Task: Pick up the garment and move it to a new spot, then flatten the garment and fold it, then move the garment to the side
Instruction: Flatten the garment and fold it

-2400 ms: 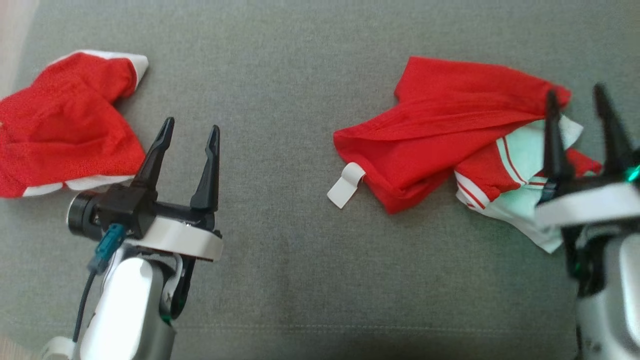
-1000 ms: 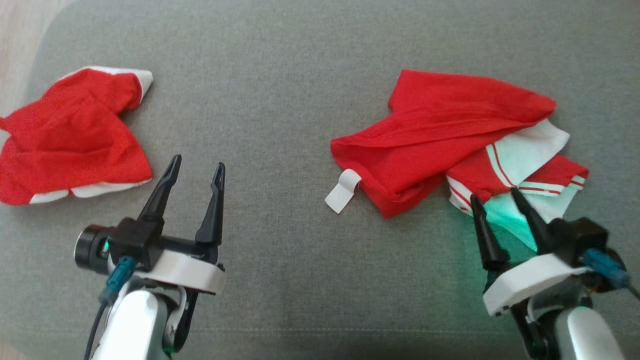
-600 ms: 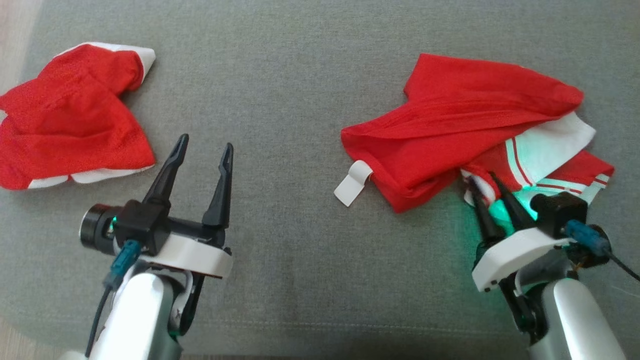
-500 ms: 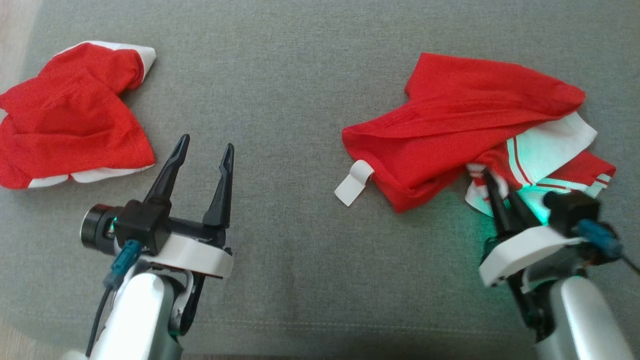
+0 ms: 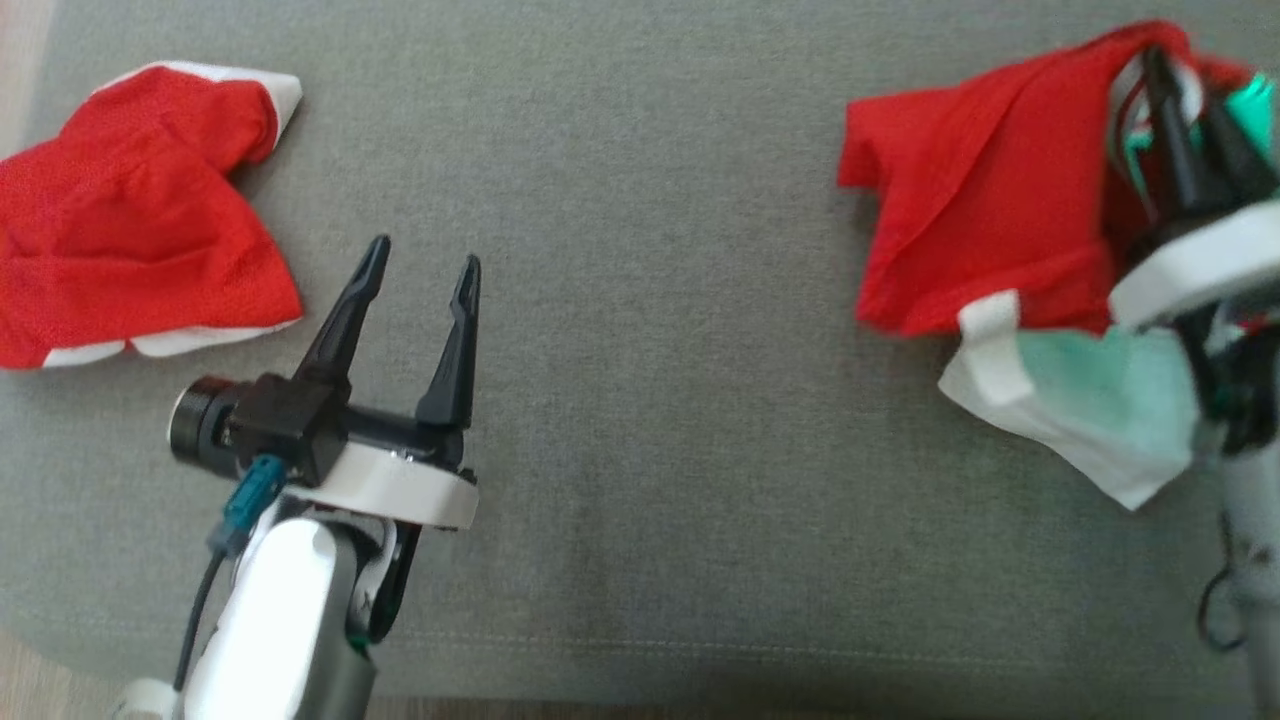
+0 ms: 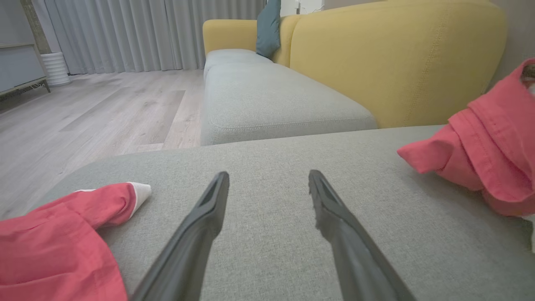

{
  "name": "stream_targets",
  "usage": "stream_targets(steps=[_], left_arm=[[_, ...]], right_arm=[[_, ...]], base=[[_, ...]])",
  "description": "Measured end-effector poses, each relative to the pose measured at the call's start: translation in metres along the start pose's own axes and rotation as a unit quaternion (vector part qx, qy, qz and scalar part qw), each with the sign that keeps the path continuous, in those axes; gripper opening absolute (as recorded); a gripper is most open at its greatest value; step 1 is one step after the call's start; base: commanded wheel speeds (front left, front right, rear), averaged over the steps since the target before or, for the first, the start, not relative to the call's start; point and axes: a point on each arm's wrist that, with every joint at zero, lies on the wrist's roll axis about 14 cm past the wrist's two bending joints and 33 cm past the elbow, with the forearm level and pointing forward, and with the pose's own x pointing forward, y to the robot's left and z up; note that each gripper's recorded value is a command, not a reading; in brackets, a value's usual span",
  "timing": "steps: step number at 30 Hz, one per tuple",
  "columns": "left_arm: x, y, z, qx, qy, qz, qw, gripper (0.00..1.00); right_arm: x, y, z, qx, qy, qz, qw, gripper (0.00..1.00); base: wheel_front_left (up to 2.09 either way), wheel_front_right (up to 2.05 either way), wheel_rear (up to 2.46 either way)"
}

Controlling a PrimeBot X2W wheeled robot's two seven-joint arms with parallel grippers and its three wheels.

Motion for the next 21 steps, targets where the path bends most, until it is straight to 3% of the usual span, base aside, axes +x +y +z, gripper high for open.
stream_targets(steps=[8, 9, 10, 14, 21], left_arm=[[0.010, 0.007, -0.003, -0.003, -0.001, 0.008, 1.000, 1.00], [0.010, 0.007, -0.004, -0.005, 0.000, 0.008, 1.000, 1.00], [0.011, 0.007, -0.005, -0.006, 0.001, 0.007, 1.000, 1.00], [0.013, 0.008, -0.006, -0.006, 0.002, 0.007, 1.000, 1.00], [0.010, 0.003, 0.005, -0.001, -0.009, 0.000, 1.000, 1.00]], right_arm=[[0.047, -0.019, -0.030, -0.014, 0.042, 0.007, 0.999, 0.00], [0.051, -0.021, -0.035, -0.014, 0.047, 0.006, 0.999, 0.44], [0.054, -0.023, -0.042, -0.012, 0.051, 0.005, 0.999, 0.96], [0.056, -0.030, -0.065, -0.002, 0.063, -0.009, 0.998, 1.00], [0.040, -0.036, -0.036, 0.026, -0.012, -0.036, 0.999, 1.00]], base=[[0.00, 0.00, 0.00], [0.00, 0.00, 0.00], [0.00, 0.00, 0.00], [0.00, 0.00, 0.00], [0.00, 0.00, 0.00]])
